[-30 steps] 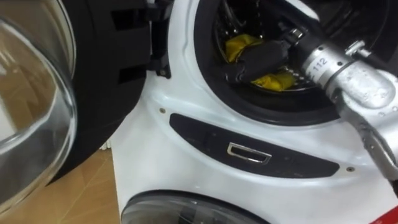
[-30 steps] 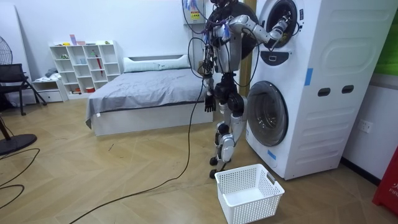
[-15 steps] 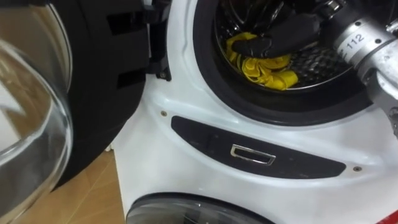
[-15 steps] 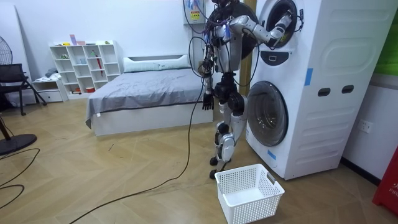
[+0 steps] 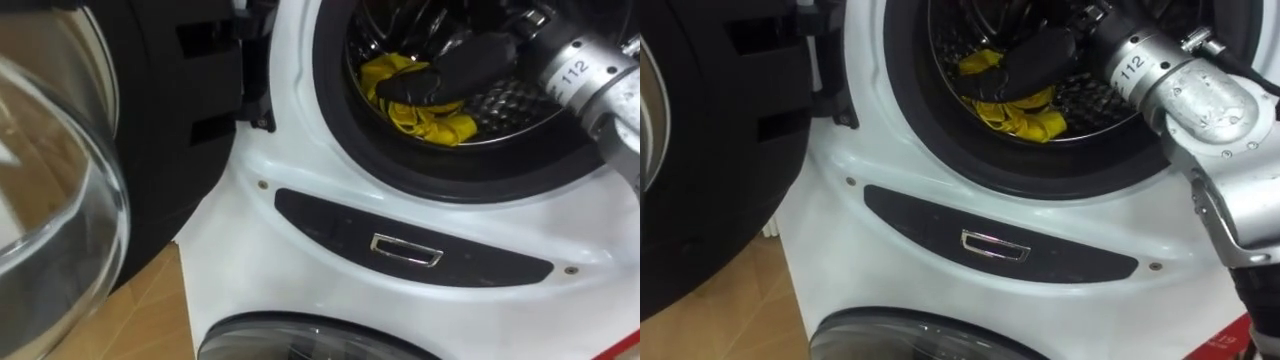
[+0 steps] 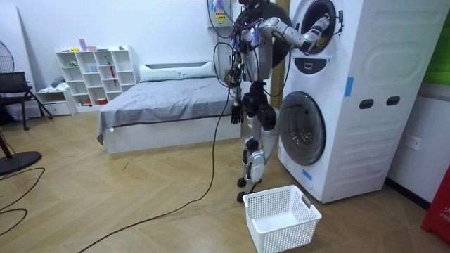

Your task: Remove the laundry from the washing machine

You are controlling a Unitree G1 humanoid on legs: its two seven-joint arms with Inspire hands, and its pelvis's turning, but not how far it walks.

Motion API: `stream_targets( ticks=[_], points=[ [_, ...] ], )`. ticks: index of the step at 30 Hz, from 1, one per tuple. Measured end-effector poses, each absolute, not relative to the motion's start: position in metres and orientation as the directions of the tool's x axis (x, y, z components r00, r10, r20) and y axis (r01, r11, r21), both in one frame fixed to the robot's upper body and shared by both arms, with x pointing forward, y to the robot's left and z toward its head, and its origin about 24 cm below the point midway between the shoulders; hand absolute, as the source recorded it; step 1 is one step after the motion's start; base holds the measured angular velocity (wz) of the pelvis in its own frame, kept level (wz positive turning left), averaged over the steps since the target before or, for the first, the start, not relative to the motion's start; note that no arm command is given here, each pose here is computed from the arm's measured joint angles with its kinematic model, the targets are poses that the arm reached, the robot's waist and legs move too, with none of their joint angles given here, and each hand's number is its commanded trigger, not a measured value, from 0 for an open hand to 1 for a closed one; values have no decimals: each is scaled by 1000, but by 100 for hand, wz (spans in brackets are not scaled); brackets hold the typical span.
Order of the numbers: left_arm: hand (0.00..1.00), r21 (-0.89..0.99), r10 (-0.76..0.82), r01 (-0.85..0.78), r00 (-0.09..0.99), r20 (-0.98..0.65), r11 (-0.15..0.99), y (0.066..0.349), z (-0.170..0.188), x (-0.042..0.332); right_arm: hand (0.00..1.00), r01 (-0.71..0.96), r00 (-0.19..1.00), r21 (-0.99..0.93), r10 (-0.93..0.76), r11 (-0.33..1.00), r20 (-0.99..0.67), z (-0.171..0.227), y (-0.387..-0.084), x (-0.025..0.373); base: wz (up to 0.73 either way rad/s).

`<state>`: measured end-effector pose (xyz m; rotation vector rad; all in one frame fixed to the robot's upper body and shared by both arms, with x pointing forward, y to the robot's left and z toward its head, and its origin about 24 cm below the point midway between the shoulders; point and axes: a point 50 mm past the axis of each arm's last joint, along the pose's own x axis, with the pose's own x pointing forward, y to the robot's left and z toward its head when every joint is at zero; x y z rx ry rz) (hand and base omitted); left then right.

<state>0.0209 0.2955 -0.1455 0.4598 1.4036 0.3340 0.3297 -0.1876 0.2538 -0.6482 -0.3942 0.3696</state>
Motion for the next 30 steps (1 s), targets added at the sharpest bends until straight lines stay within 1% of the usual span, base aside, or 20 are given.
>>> stream_targets(
  ticks=[3, 6, 8, 11, 17, 25, 29, 30],
  points=[
    [0, 498, 487, 38, 156, -859, 866, 296, -145, 25, 0, -202, 875, -705, 449, 680, 182, 248, -191, 329, 0],
    [0, 495, 484, 36, 159, -861, 868, 295, -145, 26, 0, -198, 892, -783, 439, 590, 106, 242, -193, 329, -1],
    [0, 491, 479, 40, 158, -863, 870, 296, -145, 29, 0, -222, 904, -812, 427, 540, 37, 235, -196, 332, -6],
    [0, 488, 478, 45, 146, -866, 871, 300, -144, 30, 0, -284, 906, -816, 421, 504, -56, 224, -200, 335, -1],
    [0, 485, 470, 64, 167, -867, 872, 299, -143, 43, 0, -345, 904, -810, 399, 474, -152, 215, -211, 339, -4],
    [0, 478, 466, 86, 128, -876, 874, 300, -144, 38, 0, -383, 905, -785, 368, 488, -213, 212, -222, 340, 0],
    [0, 477, 466, 88, 119, -877, 875, 301, -144, 36, 0, -376, 906, -798, 369, 470, -209, 216, -222, 339, 2],
    [0, 477, 466, 88, 119, -877, 875, 301, -144, 36, 11, -375, 905, -801, 370, 466, -209, 216, -222, 338, 3]
  ],
)
